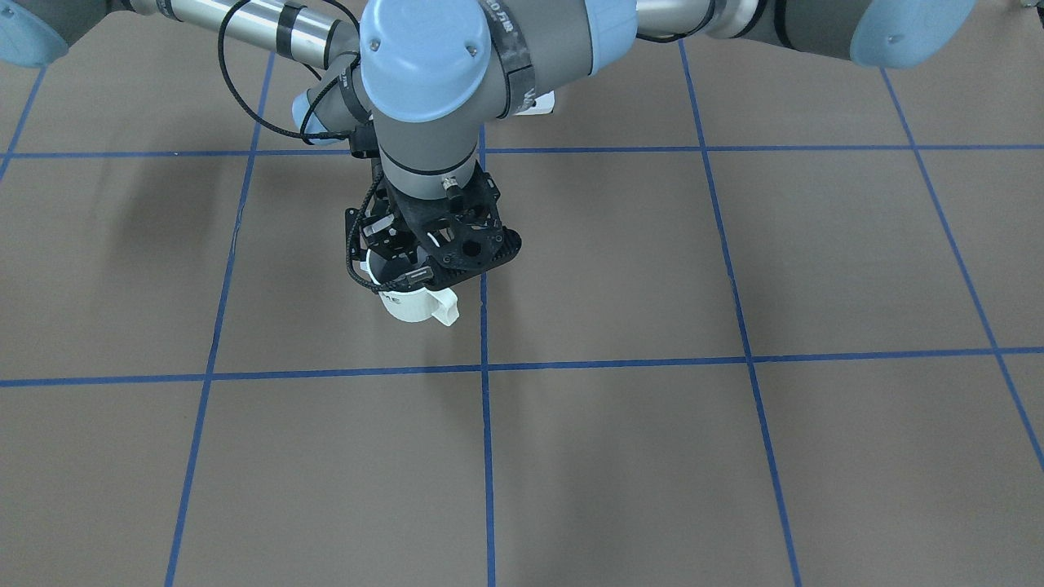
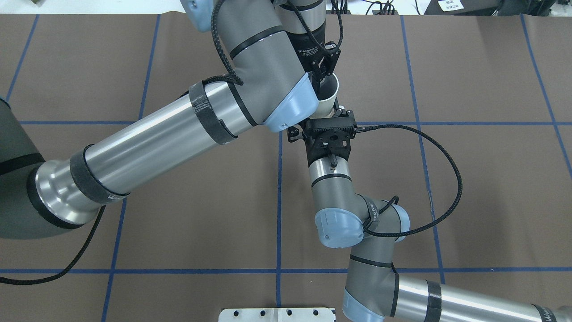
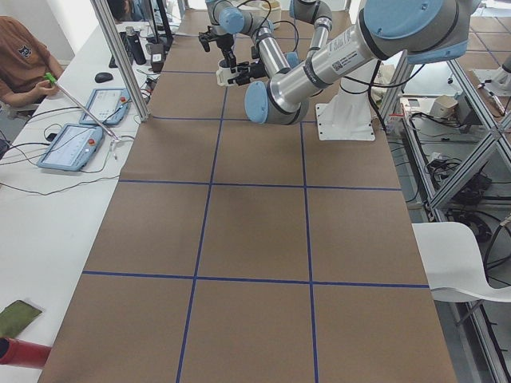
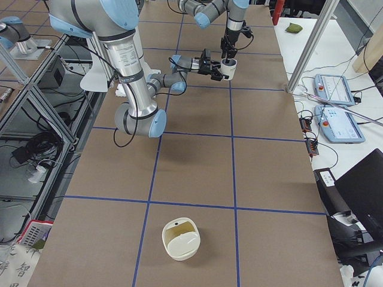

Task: Left arm hands cup to right arm to dump lemon

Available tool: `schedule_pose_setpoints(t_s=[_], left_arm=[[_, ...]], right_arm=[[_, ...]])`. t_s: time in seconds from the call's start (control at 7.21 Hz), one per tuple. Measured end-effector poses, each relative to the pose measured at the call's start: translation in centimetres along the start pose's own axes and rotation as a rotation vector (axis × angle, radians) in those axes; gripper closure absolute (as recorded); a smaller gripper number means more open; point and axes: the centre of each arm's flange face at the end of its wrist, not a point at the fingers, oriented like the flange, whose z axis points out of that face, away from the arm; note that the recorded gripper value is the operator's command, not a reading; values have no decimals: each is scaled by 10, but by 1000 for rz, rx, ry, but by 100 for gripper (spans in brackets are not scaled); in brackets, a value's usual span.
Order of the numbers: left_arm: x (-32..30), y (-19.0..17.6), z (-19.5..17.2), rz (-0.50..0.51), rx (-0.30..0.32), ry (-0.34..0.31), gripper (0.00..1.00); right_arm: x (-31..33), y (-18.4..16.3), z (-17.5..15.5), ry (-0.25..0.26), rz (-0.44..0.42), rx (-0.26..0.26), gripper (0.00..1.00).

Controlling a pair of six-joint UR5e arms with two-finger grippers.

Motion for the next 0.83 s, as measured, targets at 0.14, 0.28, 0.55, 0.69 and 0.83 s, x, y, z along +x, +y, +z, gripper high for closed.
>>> schedule_pose_setpoints(t_s=[0.14, 0.28, 0.55, 0.69, 0.83], left_arm=[[0, 0, 0, -1, 1, -1, 62], [0, 0, 0, -2, 2, -4, 64], [-1, -1, 0, -7, 4, -9, 100], [-1, -1, 0, -10, 5, -13, 100], [-2, -1, -1, -15, 5, -20, 100]], right_arm=[[0, 0, 0, -1, 1, 0, 59], [0, -1, 0, -1, 1, 0, 57], [-1, -3, -1, -3, 5, 2, 19], [0, -3, -2, -3, 5, 2, 0], [-1, -3, -3, -5, 6, 2, 0]])
